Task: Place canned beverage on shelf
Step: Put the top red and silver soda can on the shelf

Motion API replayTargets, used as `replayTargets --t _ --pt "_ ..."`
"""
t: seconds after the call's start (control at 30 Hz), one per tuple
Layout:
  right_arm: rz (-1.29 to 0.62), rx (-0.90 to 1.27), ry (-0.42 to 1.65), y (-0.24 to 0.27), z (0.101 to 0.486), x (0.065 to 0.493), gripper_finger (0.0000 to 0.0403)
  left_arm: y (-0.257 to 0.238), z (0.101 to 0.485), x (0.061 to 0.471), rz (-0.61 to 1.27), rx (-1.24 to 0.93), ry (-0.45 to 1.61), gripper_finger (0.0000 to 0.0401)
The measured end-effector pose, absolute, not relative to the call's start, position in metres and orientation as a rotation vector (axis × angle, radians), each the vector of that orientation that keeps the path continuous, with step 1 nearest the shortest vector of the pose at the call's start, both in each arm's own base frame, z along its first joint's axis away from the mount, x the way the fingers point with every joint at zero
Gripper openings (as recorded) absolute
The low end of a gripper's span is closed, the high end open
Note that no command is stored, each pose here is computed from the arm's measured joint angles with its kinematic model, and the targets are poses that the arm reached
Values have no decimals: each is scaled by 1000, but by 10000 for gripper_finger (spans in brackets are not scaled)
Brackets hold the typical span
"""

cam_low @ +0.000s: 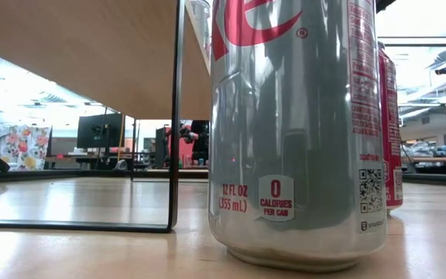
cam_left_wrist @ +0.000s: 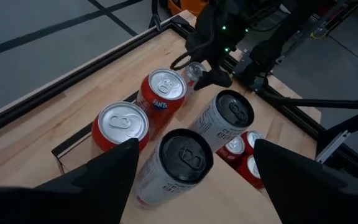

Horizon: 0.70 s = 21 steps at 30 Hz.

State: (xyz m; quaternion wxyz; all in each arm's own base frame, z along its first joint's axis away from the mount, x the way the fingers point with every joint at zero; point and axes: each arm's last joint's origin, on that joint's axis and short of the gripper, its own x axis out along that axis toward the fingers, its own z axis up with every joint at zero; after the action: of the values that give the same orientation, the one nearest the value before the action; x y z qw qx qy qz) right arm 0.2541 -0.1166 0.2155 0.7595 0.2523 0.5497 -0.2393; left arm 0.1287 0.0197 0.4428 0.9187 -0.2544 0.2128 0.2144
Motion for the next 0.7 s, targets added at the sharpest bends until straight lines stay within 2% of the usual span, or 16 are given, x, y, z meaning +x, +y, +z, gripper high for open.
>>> replayTargets --t 0.4,0.57,0.7 --pt "41 121 1272 -92 216 259 326 21 439 145 439 -516 462 329" --pt "134 -89 1292 -77 216 264 335 21 438 147 416 -495 481 329" --pt "124 -179 1287 -69 216 269 359 20 438 147 401 -492 485 329"
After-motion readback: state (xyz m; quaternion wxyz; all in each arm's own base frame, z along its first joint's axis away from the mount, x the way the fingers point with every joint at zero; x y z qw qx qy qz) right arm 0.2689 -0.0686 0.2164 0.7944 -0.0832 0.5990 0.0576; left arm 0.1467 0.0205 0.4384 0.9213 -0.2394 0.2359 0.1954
